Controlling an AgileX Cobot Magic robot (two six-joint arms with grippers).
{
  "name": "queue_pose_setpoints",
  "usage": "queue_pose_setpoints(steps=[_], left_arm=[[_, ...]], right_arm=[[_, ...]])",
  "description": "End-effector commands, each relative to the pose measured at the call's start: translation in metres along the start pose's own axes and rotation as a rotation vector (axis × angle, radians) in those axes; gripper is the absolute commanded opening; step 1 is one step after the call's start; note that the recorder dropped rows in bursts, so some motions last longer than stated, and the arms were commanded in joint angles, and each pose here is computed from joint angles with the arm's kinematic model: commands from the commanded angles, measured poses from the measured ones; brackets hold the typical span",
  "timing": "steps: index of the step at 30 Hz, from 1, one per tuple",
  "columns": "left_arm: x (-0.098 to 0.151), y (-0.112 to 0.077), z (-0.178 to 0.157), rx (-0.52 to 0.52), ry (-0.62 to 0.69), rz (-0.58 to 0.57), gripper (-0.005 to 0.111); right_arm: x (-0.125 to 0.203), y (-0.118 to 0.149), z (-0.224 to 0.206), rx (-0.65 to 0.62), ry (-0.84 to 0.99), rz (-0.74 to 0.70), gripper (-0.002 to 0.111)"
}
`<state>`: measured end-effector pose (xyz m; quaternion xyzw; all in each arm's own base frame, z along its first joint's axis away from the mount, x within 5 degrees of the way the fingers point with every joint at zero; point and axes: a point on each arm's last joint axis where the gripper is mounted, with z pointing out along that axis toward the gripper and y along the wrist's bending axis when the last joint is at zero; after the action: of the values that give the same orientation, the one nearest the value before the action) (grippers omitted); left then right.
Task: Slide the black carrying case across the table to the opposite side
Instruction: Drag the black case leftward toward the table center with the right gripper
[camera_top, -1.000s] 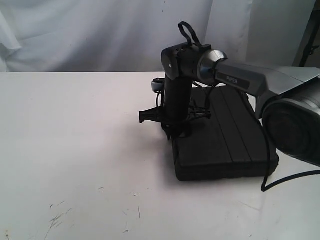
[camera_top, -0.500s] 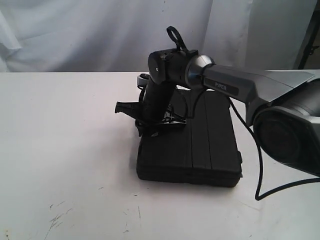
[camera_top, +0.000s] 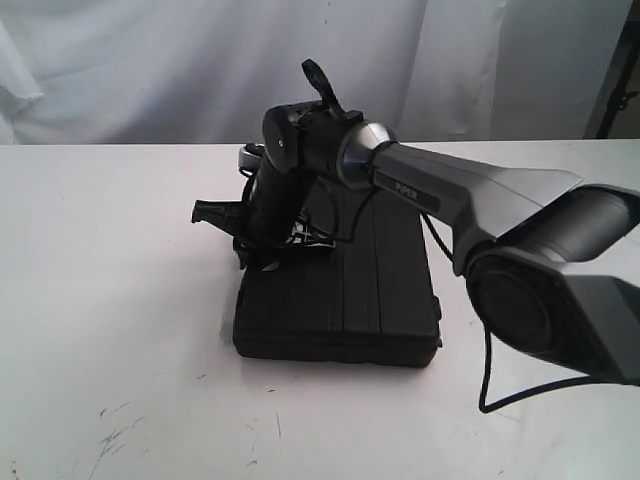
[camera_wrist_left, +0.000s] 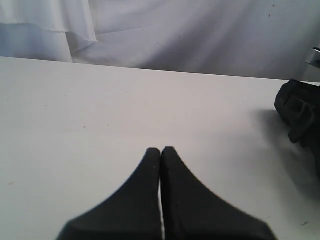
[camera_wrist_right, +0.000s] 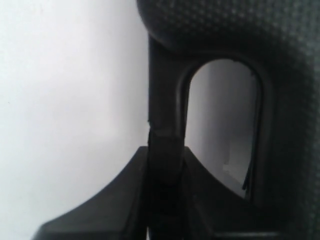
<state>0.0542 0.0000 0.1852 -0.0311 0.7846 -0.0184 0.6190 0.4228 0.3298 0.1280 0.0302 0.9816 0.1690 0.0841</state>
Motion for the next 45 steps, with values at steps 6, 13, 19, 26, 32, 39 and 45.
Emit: queue_pose_setpoints(steps=[6, 13, 19, 26, 32, 39, 45], left_arm=[[0.0, 0.0, 0.0, 0.003, -0.011, -0.006, 0.0], [0.0, 0.0, 0.0, 0.003, -0.011, -0.006, 0.0], [0.0, 0.0, 0.0, 0.003, -0.011, -0.006, 0.0], [0.0, 0.0, 0.0, 0.003, -0.011, -0.006, 0.0], [0.0, 0.0, 0.0, 0.003, -0.011, -0.006, 0.0], [0.0, 0.0, 0.0, 0.003, -0.011, -0.006, 0.0], [0.0, 0.0, 0.0, 0.003, -0.011, -0.006, 0.0]], right_arm=[[0.004, 0.039, 0.005, -0.184, -0.049, 0.014, 0.0], [0.012, 0.05, 0.007, -0.21, -0.061, 0.009, 0.0], [0.014, 0.056, 0.007, -0.237, -0.085, -0.003, 0.016], [0.014, 0.056, 0.007, -0.231, -0.091, -0.017, 0.069], [0.016, 0.052, 0.007, -0.186, -0.061, -0.036, 0.08], [0.016, 0.049, -0.007, -0.113, -0.061, -0.081, 0.08], [0.014, 0.053, -0.021, -0.129, -0.079, -0.079, 0.08]])
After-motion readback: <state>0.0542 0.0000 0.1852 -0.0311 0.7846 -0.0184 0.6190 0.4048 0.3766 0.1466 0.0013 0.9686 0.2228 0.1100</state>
